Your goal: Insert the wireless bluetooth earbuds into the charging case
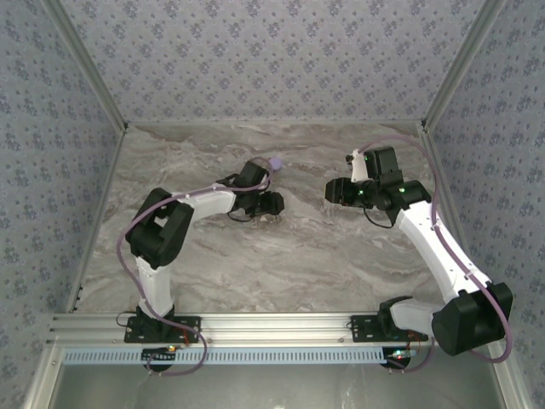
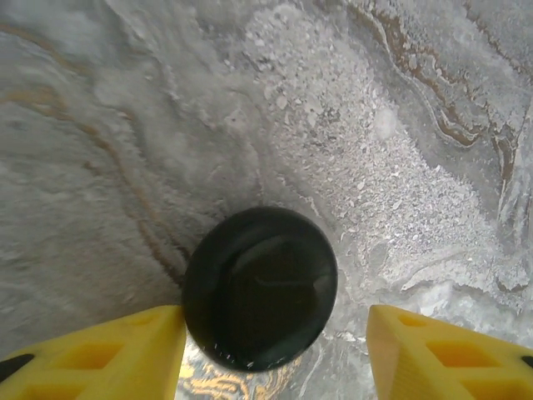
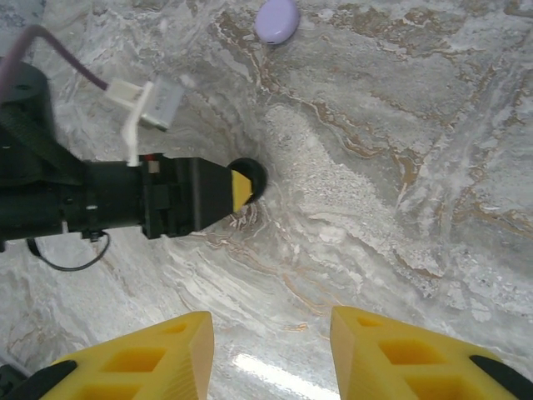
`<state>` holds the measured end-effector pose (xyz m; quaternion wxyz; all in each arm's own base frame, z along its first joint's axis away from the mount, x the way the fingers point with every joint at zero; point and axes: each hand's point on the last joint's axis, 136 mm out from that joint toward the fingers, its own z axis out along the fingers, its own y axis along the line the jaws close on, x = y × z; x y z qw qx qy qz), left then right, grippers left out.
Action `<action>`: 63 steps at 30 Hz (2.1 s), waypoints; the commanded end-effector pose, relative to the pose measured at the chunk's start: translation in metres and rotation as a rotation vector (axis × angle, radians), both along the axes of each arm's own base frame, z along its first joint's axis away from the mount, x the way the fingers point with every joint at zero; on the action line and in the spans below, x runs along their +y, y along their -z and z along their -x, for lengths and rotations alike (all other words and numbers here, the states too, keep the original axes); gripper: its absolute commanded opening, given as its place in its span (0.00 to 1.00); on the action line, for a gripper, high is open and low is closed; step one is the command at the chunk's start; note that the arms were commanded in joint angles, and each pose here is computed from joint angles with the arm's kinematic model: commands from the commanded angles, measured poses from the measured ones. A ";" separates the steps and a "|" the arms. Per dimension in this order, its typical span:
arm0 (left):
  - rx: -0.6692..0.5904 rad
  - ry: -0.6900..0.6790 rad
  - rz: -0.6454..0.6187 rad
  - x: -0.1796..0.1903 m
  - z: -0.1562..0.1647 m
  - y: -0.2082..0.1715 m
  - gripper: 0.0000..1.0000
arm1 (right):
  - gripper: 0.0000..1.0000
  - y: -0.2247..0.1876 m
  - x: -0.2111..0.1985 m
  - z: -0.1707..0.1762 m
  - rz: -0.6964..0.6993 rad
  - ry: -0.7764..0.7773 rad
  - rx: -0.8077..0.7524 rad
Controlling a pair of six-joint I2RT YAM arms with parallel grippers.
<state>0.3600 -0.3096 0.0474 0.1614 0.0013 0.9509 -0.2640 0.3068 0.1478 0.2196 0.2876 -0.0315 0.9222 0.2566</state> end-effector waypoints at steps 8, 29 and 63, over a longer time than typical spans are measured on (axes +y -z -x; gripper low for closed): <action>-0.207 -0.039 -0.146 0.054 0.004 -0.065 0.62 | 0.53 0.023 -0.052 0.000 0.220 0.186 0.017; -0.432 -0.204 -0.557 0.190 0.029 -0.111 0.75 | 0.75 0.062 -0.146 -0.022 0.526 0.512 -0.097; -0.781 -0.302 -0.582 0.299 -0.014 -0.076 0.96 | 0.80 0.109 -0.175 -0.051 0.429 0.411 -0.482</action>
